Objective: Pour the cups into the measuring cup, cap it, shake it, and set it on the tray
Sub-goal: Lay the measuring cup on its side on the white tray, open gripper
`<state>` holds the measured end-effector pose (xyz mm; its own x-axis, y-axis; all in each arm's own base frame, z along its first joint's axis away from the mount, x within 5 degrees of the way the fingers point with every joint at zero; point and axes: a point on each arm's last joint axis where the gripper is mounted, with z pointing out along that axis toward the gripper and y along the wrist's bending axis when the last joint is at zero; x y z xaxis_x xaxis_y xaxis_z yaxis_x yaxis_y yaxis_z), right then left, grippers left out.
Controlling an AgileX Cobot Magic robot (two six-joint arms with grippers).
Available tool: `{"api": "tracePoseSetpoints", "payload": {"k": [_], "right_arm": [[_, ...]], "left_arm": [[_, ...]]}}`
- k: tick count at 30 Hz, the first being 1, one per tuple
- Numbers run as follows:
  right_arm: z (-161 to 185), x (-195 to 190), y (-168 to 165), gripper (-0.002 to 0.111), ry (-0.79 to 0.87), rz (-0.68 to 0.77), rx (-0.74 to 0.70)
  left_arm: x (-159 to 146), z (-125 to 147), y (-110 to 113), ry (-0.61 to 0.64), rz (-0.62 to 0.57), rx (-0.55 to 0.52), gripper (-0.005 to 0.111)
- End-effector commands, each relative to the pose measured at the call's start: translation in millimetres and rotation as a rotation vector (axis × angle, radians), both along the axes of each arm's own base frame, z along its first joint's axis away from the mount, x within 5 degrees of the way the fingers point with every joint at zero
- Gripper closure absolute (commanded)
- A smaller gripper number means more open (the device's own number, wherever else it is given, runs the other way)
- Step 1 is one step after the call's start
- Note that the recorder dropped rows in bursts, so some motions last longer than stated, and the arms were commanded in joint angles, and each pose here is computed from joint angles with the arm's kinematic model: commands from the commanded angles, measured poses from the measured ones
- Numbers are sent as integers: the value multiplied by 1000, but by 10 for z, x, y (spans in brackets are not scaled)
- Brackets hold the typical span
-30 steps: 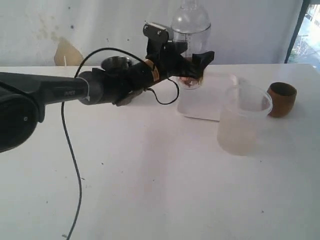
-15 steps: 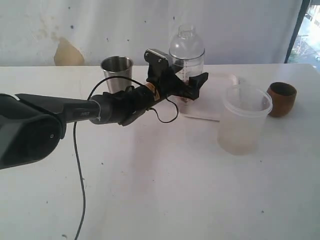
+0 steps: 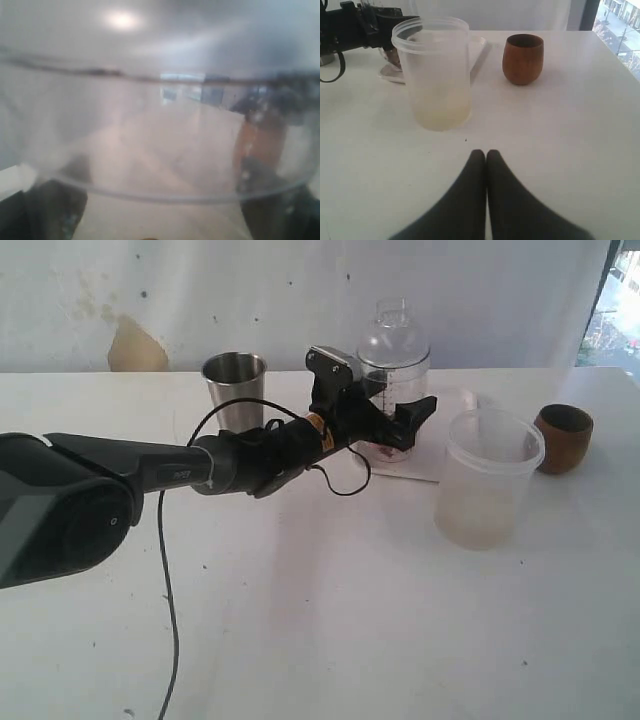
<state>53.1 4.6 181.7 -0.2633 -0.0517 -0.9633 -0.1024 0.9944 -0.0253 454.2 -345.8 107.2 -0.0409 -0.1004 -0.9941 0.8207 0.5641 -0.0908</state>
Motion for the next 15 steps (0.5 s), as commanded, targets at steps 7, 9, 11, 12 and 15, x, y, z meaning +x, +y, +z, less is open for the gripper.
{"api": "tracePoseSetpoints", "payload": {"k": [7,9,11,12,15], "right_arm": [[1,1,-2,108,-10,-3,-1],[1,1,-2,108,-10,-3,-1],[1,1,-2,108,-10,-3,-1],[1,1,-2,108,-10,-3,-1],[1,1,-2,108,-10,-3,-1]], "left_arm": [[-31,114,-36,-45,-54,-14,107],[-28,109,-35,-42,-51,-10,107],[-16,84,-29,-29,-36,15,107],[-12,76,-27,-25,-32,23,107],[-8,48,-26,-23,-27,59,93]]}}
